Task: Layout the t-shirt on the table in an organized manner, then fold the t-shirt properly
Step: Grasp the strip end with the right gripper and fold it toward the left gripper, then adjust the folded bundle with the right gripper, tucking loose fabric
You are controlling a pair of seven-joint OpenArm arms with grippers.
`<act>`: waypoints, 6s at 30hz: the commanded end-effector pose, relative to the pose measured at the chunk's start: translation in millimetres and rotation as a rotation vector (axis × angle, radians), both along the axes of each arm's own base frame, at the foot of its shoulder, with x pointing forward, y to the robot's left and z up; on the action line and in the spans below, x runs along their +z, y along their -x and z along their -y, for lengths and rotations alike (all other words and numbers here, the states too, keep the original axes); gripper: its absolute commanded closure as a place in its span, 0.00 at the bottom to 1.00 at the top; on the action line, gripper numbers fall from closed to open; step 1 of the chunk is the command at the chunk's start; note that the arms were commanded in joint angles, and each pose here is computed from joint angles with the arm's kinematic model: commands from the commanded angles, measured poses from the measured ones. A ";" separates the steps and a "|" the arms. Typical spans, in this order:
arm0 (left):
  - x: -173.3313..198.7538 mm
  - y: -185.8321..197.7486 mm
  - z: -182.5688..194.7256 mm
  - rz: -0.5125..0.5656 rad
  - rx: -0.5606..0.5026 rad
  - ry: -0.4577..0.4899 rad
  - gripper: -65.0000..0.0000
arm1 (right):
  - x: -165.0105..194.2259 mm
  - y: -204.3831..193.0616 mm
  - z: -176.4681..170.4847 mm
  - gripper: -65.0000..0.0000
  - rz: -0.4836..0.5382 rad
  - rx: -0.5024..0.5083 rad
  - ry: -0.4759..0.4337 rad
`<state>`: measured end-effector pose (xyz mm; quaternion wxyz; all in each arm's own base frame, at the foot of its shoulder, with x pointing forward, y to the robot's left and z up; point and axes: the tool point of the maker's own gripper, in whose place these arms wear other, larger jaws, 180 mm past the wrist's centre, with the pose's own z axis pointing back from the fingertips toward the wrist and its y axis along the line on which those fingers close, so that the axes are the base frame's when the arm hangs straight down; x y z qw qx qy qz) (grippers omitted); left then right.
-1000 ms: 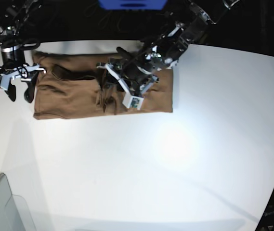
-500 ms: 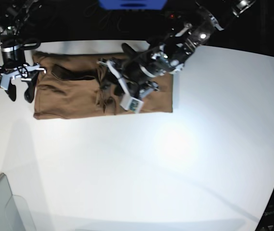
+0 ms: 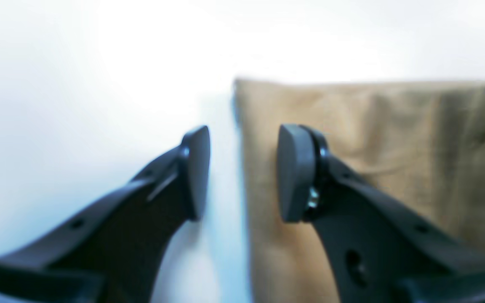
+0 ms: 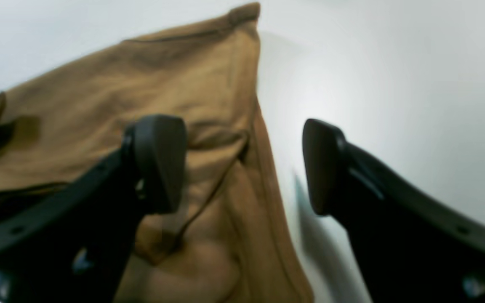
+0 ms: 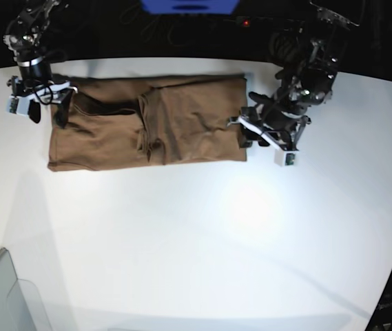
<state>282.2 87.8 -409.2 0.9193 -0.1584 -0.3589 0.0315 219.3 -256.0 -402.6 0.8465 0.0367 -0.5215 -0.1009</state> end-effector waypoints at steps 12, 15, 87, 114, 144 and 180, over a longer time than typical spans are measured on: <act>0.0 -14.1 -5.9 0.017 0.018 -0.005 0.60 | -18.5 -17.8 7.8 0.32 -0.064 0.018 -0.043; -0.6 -14.4 -6.3 0.016 0.019 -0.006 0.60 | -22.4 -20.4 -7.0 0.32 -0.073 0.061 -0.054; -36.1 4.9 -11.5 -0.160 0.133 0.060 1.00 | 126.6 -12.7 -282.5 1.00 0.294 0.778 -0.139; -6.1 56.9 -115.8 -0.113 0.282 -0.078 1.00 | 67.0 -33.7 -328.4 1.00 0.130 0.971 -0.139; -8.9 61.1 -112.9 -0.124 0.281 -0.073 1.00 | 96.9 -1.7 -290.8 0.44 0.174 1.002 0.006; 8.1 55.4 -109.1 -0.077 0.265 -0.071 1.00 | 58.1 55.4 -343.1 0.44 0.039 1.188 -0.108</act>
